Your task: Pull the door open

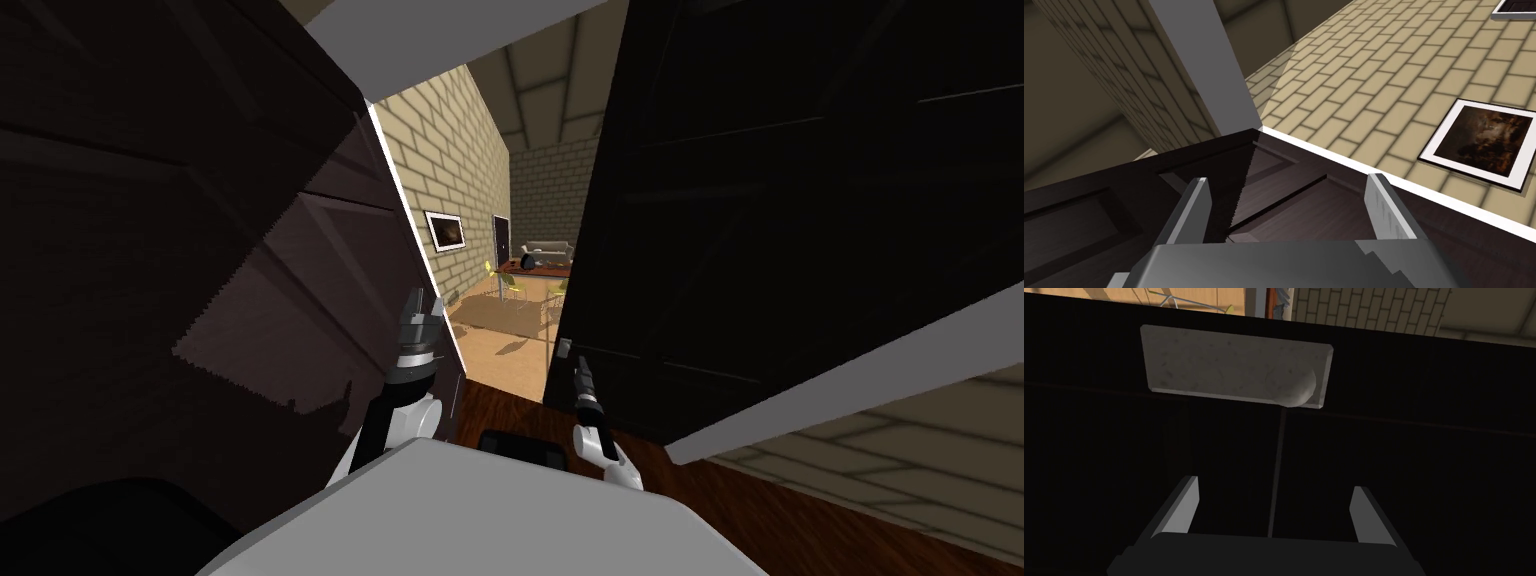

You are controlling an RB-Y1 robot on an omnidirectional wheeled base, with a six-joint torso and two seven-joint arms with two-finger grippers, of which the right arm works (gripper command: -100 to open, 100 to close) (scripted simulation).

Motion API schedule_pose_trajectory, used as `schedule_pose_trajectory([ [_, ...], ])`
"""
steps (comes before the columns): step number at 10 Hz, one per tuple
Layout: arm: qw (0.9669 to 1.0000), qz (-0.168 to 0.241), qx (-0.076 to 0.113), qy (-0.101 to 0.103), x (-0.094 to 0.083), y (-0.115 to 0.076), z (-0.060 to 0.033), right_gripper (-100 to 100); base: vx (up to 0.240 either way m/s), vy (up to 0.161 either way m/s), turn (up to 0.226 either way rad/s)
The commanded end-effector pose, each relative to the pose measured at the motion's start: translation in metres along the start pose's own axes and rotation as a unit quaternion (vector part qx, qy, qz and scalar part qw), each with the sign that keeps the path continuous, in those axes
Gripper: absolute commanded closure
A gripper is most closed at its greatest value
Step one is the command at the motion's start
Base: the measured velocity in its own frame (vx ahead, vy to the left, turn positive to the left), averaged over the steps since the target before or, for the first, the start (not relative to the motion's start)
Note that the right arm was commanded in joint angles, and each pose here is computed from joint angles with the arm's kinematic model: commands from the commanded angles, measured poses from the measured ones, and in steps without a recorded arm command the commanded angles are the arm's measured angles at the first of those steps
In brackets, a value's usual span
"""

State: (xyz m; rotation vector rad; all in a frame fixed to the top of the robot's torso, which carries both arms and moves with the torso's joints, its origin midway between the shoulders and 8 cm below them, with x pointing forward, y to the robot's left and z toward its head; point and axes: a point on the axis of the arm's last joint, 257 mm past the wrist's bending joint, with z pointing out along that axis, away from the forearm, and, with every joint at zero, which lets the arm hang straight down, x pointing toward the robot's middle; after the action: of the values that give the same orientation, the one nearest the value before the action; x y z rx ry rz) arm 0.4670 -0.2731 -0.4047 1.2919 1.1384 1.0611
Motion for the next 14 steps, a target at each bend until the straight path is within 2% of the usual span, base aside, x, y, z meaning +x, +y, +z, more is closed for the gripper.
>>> schedule_pose_trajectory([
  [1,0.9999,0.005,-0.007,-0.008,-0.0059,0.0053,0.0020,-100,0.186,0.035,0.122],
  [4,0.9996,0.011,-0.018,-0.018,-0.0122,0.0130,0.0049,-100,0.197,0.049,0.139],
  [5,0.9997,0.010,-0.015,-0.016,-0.0102,0.0106,0.0047,-100,0.065,0.020,-0.026],
  [6,0.9997,0.010,-0.015,-0.016,-0.0102,0.0106,0.0047,100,-0.030,0.001,0.003],
  [11,0.9997,0.010,-0.015,-0.016,-0.0102,0.0106,0.0047,100,-0.009,-0.003,0.006],
  [14,0.9998,0.008,-0.014,-0.015,-0.0131,0.0097,0.0045,100,-0.153,-0.052,0.062],
])
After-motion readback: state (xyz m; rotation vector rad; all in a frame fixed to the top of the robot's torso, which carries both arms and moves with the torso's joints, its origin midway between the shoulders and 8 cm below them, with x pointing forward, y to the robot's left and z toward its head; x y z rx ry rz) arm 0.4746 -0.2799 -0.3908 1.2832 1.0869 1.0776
